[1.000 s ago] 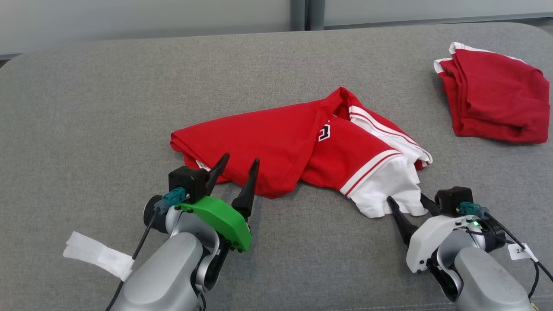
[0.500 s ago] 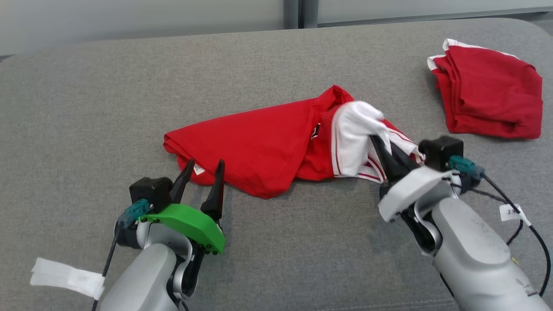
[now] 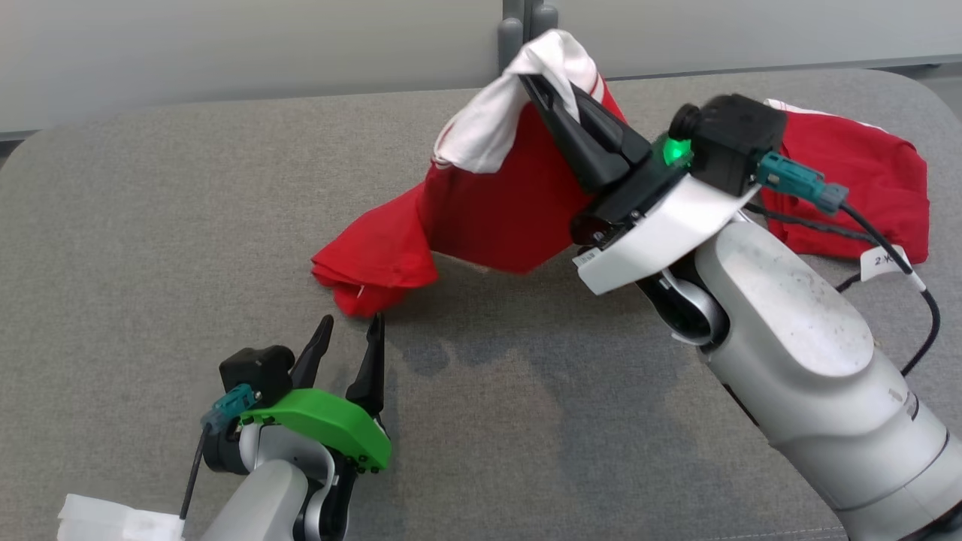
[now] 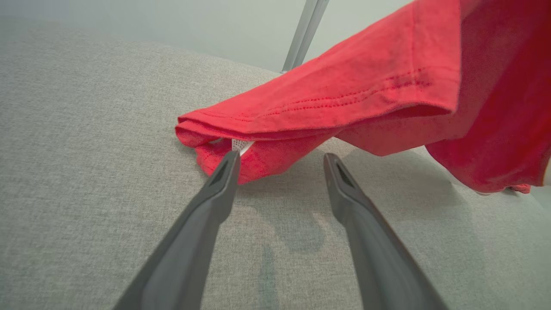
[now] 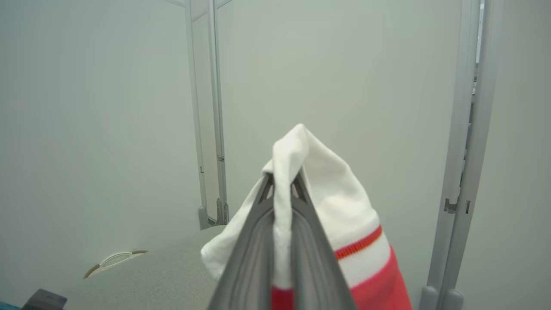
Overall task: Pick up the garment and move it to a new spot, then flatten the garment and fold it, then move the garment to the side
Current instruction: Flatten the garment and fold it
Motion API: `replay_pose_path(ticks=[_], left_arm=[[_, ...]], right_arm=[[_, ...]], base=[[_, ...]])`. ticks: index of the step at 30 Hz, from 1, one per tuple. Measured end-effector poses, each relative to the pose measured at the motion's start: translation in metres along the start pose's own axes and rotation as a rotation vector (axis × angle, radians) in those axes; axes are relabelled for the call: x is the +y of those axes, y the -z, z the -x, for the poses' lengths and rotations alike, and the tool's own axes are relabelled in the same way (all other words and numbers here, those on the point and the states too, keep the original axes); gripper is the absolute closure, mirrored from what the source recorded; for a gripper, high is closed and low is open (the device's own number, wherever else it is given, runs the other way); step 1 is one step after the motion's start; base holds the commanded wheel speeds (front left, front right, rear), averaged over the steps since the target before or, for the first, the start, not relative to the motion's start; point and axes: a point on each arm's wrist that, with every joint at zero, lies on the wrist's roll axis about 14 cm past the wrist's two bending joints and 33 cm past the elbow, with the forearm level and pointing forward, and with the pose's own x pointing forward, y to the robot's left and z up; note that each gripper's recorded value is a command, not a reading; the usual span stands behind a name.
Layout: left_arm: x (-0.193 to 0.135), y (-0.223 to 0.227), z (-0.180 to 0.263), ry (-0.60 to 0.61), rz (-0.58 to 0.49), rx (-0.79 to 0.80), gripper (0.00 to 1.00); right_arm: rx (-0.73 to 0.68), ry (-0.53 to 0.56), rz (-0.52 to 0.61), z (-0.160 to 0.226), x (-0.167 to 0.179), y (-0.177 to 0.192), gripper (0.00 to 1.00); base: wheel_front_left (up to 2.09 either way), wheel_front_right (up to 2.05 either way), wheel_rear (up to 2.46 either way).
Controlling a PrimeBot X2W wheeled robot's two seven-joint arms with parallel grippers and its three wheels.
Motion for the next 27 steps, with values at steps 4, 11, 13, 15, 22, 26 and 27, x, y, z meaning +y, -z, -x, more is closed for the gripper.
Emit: replay_pose_path(ticks=[4,11,13,15,22,26,27], left_arm=[[0.005,-0.003,0.009,-0.02,0.002,-0.014,0.0],[0.011,-0.016,0.019,-0.047,0.023,-0.066,0.0],[0.017,-0.025,0.02,-0.066,0.03,-0.094,0.0],[0.024,-0.028,0.021,-0.087,0.033,-0.107,0.0],[0.035,-0.015,0.023,-0.119,0.025,-0.076,0.0],[0.031,-0.015,0.021,-0.108,0.024,-0.077,0.0],[0.03,-0.016,0.021,-0.106,0.024,-0.08,0.0]], right_arm=[[-0.11,-0.11,0.058,-0.025,0.025,-0.046,1.0],[-0.14,0.065,0.214,-0.03,-0.054,-0.094,1.0],[-0.056,0.134,0.195,-0.017,-0.079,-0.073,1.0],[0.046,0.171,0.143,-0.004,-0.088,-0.038,1.0],[0.211,0.191,0.042,0.022,-0.082,0.026,1.0],[0.202,0.156,0.032,0.017,-0.07,0.026,1.0],[0.179,0.136,0.03,0.012,-0.063,0.02,1.0]], base=[[0.0,0.0,0.0],[0.0,0.0,0.0],[0.0,0.0,0.0],[0.0,0.0,0.0],[0.0,0.0,0.0],[0.0,0.0,0.0],[0.0,0.0,0.0]])
